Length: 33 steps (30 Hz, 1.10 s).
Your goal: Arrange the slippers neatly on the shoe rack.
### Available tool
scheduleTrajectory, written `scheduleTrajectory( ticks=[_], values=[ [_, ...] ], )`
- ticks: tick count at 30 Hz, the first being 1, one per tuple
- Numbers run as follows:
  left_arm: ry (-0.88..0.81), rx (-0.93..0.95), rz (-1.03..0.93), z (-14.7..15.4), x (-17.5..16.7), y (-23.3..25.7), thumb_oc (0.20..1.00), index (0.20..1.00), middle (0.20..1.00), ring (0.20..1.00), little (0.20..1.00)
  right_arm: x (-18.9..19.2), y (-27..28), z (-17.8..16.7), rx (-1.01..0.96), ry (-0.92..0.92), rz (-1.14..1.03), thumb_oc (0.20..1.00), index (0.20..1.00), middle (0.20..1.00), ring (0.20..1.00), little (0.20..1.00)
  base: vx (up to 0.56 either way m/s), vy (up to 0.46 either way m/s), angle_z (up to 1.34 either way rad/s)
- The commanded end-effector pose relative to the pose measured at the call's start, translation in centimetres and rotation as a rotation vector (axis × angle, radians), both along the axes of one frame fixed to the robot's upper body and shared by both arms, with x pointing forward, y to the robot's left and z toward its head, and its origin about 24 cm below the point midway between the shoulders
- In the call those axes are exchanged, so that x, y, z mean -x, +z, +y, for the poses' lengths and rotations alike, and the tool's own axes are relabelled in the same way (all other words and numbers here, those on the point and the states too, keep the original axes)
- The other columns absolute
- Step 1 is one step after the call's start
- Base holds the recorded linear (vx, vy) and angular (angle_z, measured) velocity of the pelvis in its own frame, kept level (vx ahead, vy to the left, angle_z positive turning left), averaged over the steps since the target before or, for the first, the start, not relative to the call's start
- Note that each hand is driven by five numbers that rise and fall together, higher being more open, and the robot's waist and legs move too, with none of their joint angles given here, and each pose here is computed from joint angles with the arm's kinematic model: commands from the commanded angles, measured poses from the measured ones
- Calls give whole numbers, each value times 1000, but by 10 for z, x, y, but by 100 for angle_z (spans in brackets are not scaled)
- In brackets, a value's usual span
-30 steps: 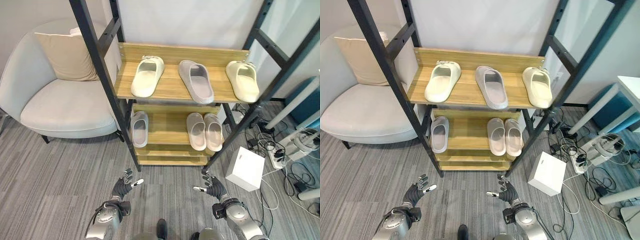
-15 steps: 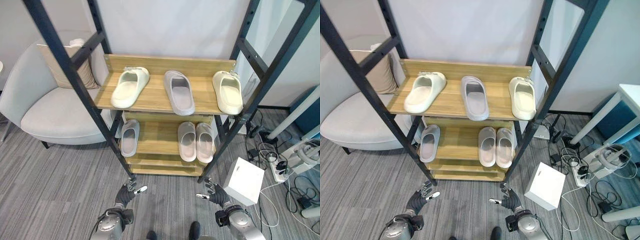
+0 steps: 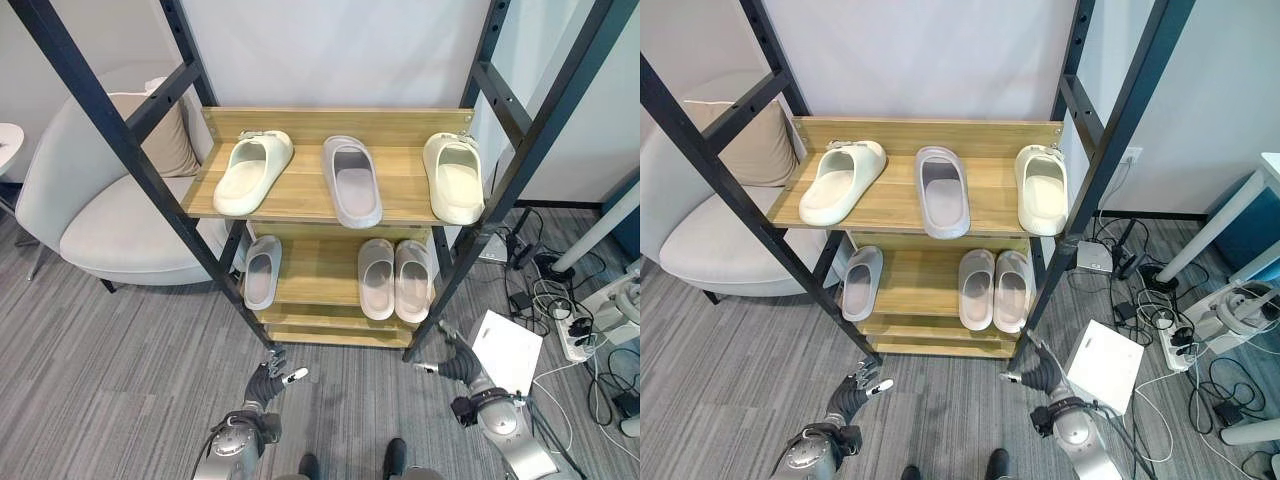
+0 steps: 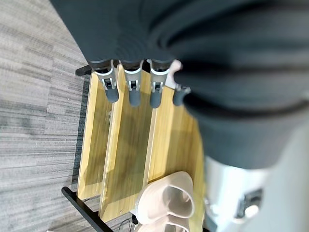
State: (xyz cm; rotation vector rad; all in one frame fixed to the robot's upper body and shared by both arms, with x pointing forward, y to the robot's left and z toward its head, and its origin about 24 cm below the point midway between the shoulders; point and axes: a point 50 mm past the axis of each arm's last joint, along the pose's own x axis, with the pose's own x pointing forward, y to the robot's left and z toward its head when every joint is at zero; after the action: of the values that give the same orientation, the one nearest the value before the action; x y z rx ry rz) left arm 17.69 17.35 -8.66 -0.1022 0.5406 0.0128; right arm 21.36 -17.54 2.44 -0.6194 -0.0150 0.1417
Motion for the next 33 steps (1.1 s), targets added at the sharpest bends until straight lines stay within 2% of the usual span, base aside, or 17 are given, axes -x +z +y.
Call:
scheduleTrajectory(
  ticks=[1, 5, 6, 8, 15, 22, 25, 33],
  values=[
    [-21, -68, -119, 4, -16, 16, 1000, 1000, 1000, 1000, 1000, -7, 45, 7, 81, 61, -274, 1000, 1000, 1000, 1000, 1000, -24, 17, -9],
    [-47, -73, -150, -1, -18, 20, 1000, 1000, 1000, 1000, 1000, -5, 89, 18, 58, 80, -520, 1000, 1000, 1000, 1000, 1000, -24, 17, -12],
    [-47, -73, -150, -1, -18, 20, 1000, 1000, 1000, 1000, 1000, -5, 89, 18, 58, 80, -520, 1000, 1000, 1000, 1000, 1000, -21, 12, -20],
    [-75, -67, -161, -7, -17, 22, 1000, 1000, 1000, 1000, 1000, -12, 115, 24, 95, 82, -692, 1000, 1000, 1000, 1000, 1000, -15, 13, -9],
    [-136, -50, -167, -15, -17, 22, 1000, 1000, 1000, 1000, 1000, -57, 174, 27, 155, -23, -959, 1000, 1000, 1000, 1000, 1000, 1, 6, 0],
    [-156, -33, -122, -13, -13, 15, 1000, 1000, 1000, 1000, 1000, -100, 202, 16, 181, -122, -959, 1000, 1000, 1000, 1000, 1000, 21, 22, 9],
    [-162, -19, -101, -9, -9, 12, 1000, 1000, 1000, 1000, 1000, -124, 217, -1, 244, -197, -924, 1000, 1000, 1000, 1000, 1000, 37, 26, 21],
    [-157, -25, -68, 1, -3, 9, 1000, 1000, 1000, 1000, 1000, -147, 236, -16, 239, -276, -875, 1000, 1000, 1000, 1000, 1000, 48, 25, 15]
  ],
)
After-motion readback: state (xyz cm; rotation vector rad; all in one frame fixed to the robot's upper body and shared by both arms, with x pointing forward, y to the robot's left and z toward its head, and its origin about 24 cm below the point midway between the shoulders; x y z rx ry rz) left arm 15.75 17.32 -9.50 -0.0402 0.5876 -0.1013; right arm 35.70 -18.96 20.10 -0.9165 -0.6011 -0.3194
